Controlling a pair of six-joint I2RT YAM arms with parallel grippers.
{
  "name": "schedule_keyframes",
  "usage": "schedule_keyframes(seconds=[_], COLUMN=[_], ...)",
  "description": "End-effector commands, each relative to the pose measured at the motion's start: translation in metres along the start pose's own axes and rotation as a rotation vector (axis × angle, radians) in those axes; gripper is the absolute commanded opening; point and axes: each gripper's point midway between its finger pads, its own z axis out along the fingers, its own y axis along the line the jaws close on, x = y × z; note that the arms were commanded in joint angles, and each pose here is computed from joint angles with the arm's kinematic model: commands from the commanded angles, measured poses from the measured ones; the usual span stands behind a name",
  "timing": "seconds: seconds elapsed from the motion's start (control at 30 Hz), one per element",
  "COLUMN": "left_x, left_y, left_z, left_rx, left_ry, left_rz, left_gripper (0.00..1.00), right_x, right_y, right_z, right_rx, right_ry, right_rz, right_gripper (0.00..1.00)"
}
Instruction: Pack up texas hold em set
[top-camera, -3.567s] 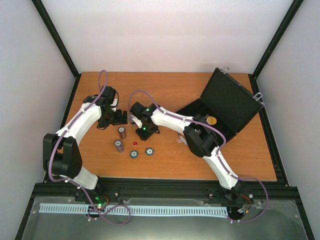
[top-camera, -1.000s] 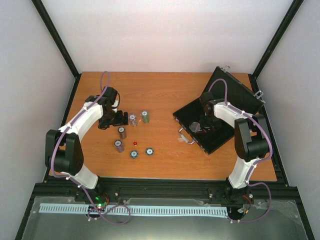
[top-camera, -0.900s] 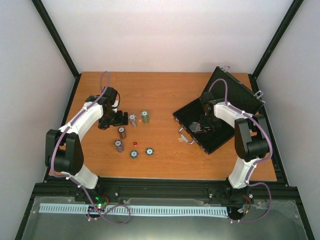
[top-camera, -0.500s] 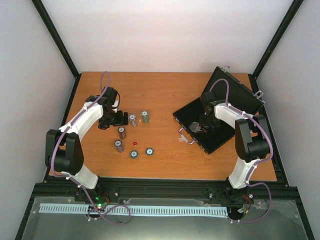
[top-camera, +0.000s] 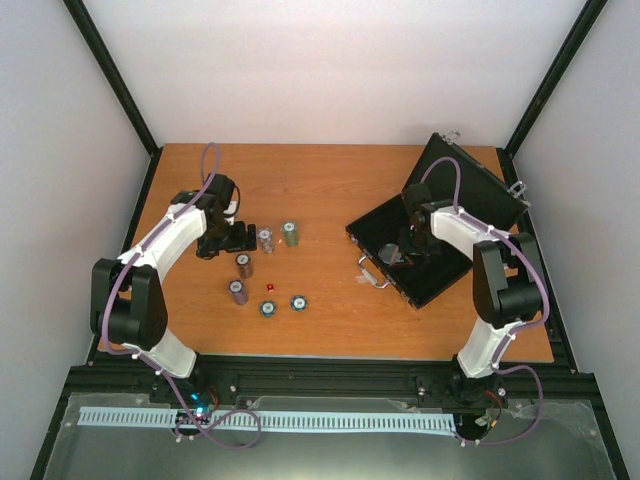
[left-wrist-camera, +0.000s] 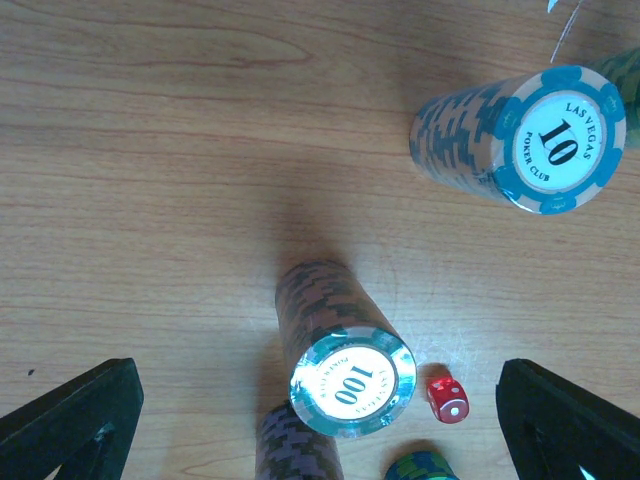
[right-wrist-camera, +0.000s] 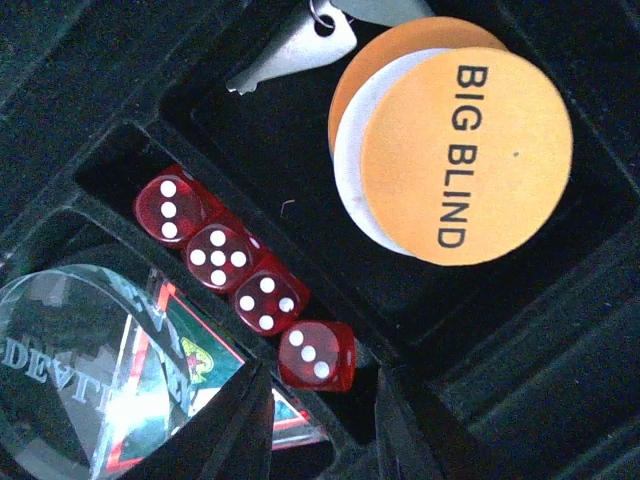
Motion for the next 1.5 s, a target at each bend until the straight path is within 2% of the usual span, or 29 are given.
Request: schedule_keyframes(seconds=[0.0, 0.3, 0.47, 0.63, 0.77, 0.9, 1.1, 1.47], left_x=[-0.008, -0.008, -0.008, -0.008, -0.008, -0.009, -0.007, -0.003], left_y=[-0.005, -0.005, -0.005, -0.005, -0.004, -0.004, -0.001, -0.001], left_z=[-0.011, -0.012, -0.015, -0.017, -0.018, -0.021, -0.027, -0.032], left_rx=[0.018, 0.02, 0.019, 0.018, 0.017, 0.016, 0.002, 0.012], left_ry=[-0.039, -0.046, -0.052, -0.058, -0.063, -0.071, -0.082, -0.097], left_rz=[0.018, 0.018, 0.016, 0.015, 0.013, 0.007, 0.012, 0.006], left_gripper=[1.0, 1.0, 1.0, 1.0, 1.0, 1.0, 1.0, 1.0], right_x=[-0.007, -0.022, -0.015, 0.007, 0.035, 0.06, 0.085, 0.134], right_y=[-0.007, 0.018, 0.075, 0.166, 0.235, 0.285, 0.33, 0.362], right_z=[-0.02, -0.059, -0.069, -0.085, -0.086, -0.076, -0.073, -0.059], right_rx=[0.018, -0.062, -0.222, -0.335, -0.404, -0.455, -0.481, -0.488], right_ry=[-0.038, -0.1, -0.094, -0.093, -0.064, -0.025, -0.008, 0.059], right_rz=[0.01, -0.061, -0.161, -0.427, -0.589, -0.679, -0.821, -0.932], right_gripper=[0.31, 0.32, 0.33, 0.52, 0.63, 0.64, 0.64, 0.64])
